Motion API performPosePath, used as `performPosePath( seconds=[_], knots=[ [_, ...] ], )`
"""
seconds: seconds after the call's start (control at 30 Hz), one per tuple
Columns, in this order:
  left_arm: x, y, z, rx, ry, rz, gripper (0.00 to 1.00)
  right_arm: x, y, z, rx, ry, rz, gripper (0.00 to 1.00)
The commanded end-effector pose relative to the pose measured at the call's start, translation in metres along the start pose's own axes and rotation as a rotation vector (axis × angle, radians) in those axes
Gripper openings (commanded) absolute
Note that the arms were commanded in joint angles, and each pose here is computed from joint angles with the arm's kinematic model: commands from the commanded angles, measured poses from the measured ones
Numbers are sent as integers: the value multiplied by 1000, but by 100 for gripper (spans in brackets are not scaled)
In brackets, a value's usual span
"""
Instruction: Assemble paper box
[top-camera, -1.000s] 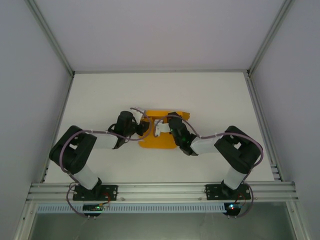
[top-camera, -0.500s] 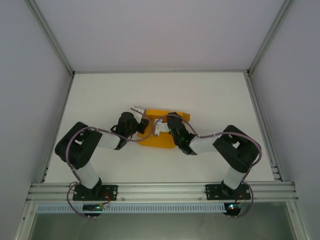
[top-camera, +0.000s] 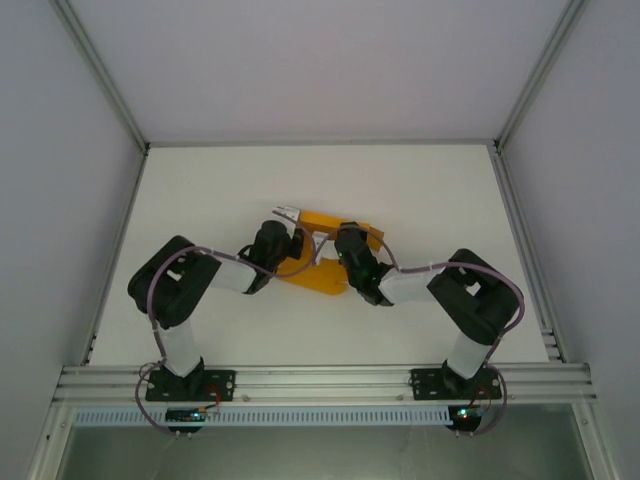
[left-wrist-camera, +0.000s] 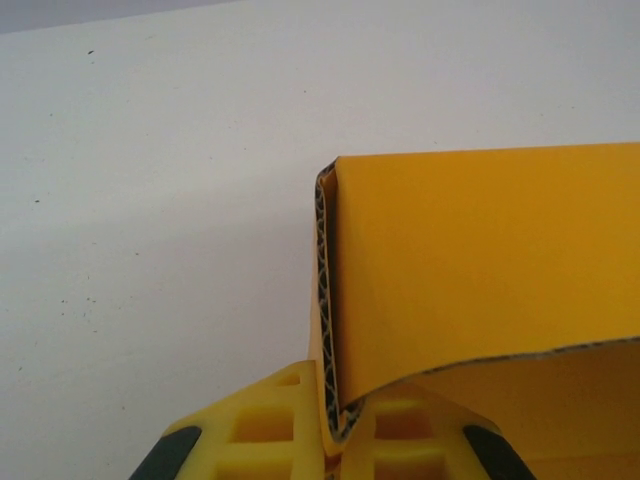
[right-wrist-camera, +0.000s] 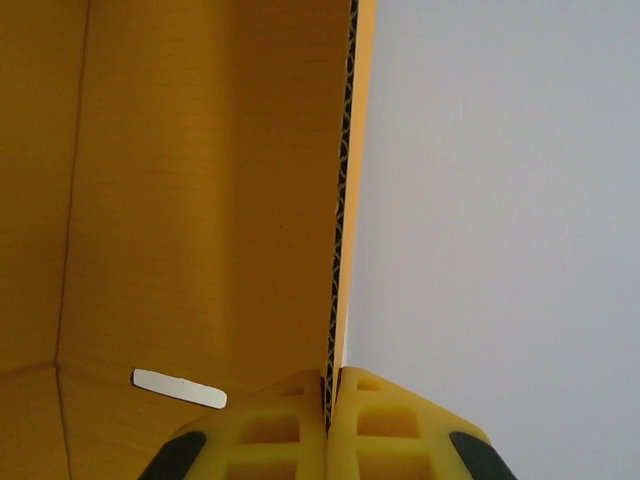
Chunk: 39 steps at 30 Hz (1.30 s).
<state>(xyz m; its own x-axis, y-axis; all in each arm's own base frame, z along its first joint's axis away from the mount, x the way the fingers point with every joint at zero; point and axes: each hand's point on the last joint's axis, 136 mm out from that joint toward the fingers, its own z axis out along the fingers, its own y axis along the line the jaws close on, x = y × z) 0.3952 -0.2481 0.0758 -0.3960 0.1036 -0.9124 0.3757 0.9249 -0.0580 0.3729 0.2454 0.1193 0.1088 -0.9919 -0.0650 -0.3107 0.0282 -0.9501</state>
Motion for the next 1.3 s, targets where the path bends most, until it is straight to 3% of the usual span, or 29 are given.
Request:
performPosePath(
  seconds=[0.0,0.17,0.33,0.37,0.47,0.5,0.57,0.63,0.7,0.8,0.97,1.1,1.2,1.27],
  knots=[
    [0,16,9,-85,13,1,18,-4,43,-4,-159,-48,-55,0],
    [-5,7,12,-39,2,3,19,-2,45,-4,-179,-50,-45,0],
    [-10,12,19,-78,-8,3,7,-2,44,-3,-187,-54,-33,0],
    [-9,15,21,-96,-2,5,0,-2,43,-3,-190,-56,-21,0],
    [-8,25,21,-158,-7,-3,0,-2,37,-5,-208,-60,52,0],
    [-8,29,19,-176,-15,-9,0,-2,32,-7,-209,-60,92,4],
    [-9,30,16,-172,-23,-7,0,1,20,-8,-201,-55,189,23],
    [-9,28,13,-151,-17,-20,0,6,3,-12,-171,-56,327,53],
    [-11,24,10,-122,-3,-35,0,11,-13,-20,-153,-75,466,75],
    [-18,22,5,-49,18,-94,0,20,-35,-38,-151,-105,703,99],
    [-38,12,-13,137,0,-197,0,34,-42,-67,-370,-146,1048,99],
    [-49,1,-26,243,22,-234,0,32,-43,-77,-522,-179,1181,92],
    [-54,-13,-35,327,43,-240,0,24,-52,-79,-551,-220,1201,81],
    [-54,-19,-40,361,57,-237,0,21,-61,-78,-541,-238,1228,68]
  ],
)
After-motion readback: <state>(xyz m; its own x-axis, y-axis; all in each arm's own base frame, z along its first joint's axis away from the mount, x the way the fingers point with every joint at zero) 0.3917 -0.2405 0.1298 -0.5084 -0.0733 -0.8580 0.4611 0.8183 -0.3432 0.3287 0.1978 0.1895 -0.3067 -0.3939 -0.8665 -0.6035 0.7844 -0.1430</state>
